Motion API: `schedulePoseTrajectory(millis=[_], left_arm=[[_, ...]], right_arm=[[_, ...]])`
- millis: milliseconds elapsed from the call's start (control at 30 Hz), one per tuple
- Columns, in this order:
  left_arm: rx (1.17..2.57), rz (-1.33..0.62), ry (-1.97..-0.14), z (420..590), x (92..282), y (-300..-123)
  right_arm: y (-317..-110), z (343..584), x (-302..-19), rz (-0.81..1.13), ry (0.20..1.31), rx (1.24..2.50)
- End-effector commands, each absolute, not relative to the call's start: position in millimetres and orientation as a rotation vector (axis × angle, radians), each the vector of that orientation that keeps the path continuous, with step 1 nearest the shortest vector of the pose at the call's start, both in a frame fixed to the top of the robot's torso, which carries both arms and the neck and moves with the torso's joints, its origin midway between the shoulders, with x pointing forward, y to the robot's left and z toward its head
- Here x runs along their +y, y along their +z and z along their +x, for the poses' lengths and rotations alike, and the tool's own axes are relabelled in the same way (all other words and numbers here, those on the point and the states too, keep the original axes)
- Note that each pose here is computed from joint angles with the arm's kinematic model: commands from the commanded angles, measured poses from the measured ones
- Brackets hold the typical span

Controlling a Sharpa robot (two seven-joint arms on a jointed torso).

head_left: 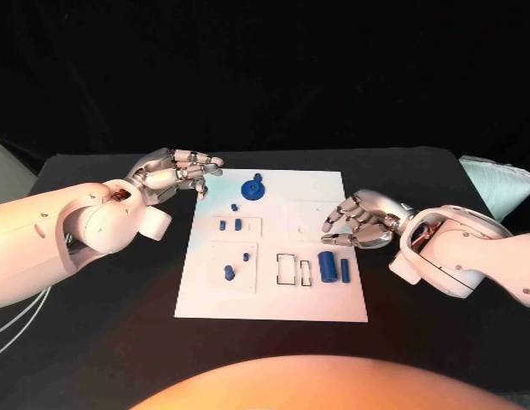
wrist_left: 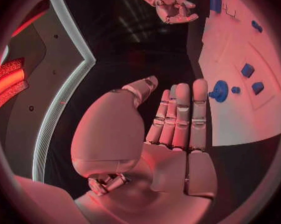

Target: Assemble the parts on the task board

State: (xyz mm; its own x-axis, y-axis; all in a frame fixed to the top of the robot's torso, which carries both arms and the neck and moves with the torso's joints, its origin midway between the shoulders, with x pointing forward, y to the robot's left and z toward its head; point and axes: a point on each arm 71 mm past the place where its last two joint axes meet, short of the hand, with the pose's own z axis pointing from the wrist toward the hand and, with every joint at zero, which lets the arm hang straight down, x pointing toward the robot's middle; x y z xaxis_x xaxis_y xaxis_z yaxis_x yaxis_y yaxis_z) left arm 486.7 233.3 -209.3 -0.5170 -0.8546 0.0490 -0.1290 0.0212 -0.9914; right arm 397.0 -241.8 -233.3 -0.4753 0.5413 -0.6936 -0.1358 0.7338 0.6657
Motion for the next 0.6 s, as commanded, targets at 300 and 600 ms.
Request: schedulePoseTrajectory(millis=[300, 600], left_arm=[[1.694, -1.018, -1.585, 482.6, 229.9, -211.8], [1.696, -1.021, -1.584, 481.5, 231.0, -212.5]], right_arm=[[-250.6, 372.1, -244.6, 0.282, 0.676, 2.036], [-258.9, 370.0, -245.1, 0.23, 0.576, 2.033]])
